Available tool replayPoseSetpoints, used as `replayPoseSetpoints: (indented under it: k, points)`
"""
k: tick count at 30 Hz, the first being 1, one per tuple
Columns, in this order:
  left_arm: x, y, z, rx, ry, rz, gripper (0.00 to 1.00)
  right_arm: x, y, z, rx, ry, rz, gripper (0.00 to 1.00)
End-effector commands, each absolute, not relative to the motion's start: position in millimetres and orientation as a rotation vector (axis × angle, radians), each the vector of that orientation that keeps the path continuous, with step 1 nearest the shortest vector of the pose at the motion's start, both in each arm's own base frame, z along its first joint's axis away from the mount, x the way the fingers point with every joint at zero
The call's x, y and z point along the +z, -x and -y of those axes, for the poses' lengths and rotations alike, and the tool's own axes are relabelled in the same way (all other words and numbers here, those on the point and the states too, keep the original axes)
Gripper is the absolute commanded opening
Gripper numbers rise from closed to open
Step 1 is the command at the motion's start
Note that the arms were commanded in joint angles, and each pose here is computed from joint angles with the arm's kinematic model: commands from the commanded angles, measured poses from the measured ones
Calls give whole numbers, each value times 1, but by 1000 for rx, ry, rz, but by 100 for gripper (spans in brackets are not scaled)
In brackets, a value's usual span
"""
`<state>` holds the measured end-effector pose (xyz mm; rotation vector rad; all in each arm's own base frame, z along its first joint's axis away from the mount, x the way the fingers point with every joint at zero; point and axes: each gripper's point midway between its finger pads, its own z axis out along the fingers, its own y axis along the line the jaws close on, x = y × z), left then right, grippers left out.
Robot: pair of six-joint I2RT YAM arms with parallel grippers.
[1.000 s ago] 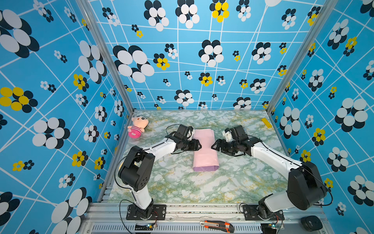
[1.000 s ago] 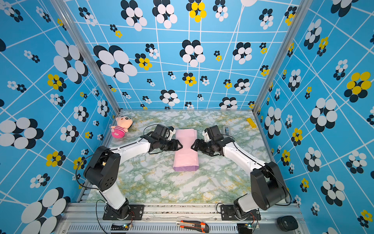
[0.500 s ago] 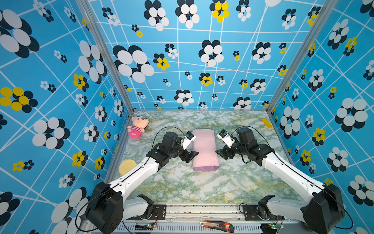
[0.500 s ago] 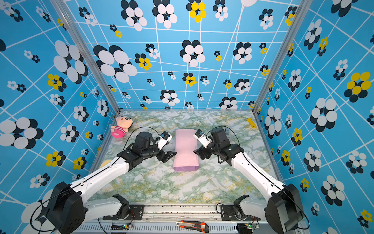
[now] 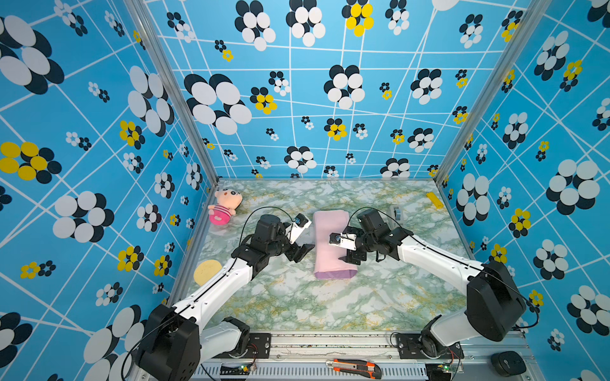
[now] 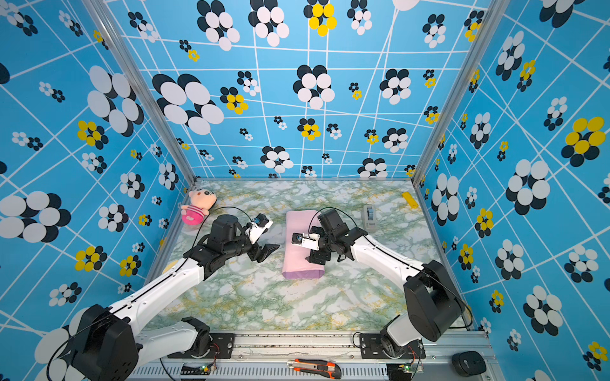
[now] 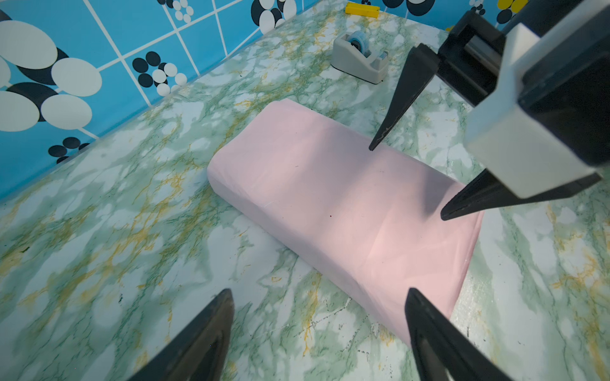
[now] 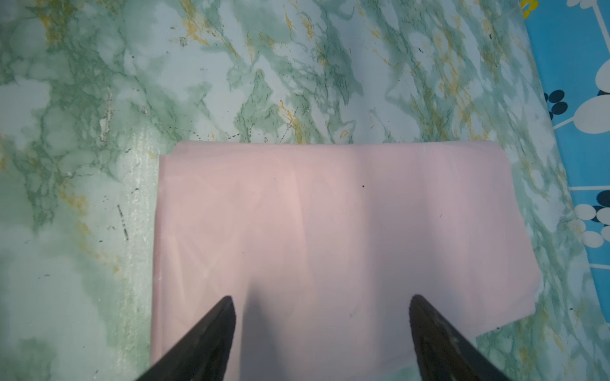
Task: Wrap a gift box in wrapping paper
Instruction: Fold the third fold of the wrapping paper on the gift box.
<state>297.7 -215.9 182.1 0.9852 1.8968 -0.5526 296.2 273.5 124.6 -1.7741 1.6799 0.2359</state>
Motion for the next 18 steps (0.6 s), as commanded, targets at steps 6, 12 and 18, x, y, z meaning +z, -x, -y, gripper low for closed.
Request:
replayPoseSetpoints:
  k: [6,12,18]
  points:
    - [176,-295,224,-622,-1017,-1869,81,113,-303,-284,182,1876,-1593,83]
    - [165,-296,232,-644,-1098,-1853,81,96,-307,-280,106,1930,-1552,78]
    - [161,-298,236,-637,-1166,-1822,81,81,-308,-283,59,1975,-1495,74]
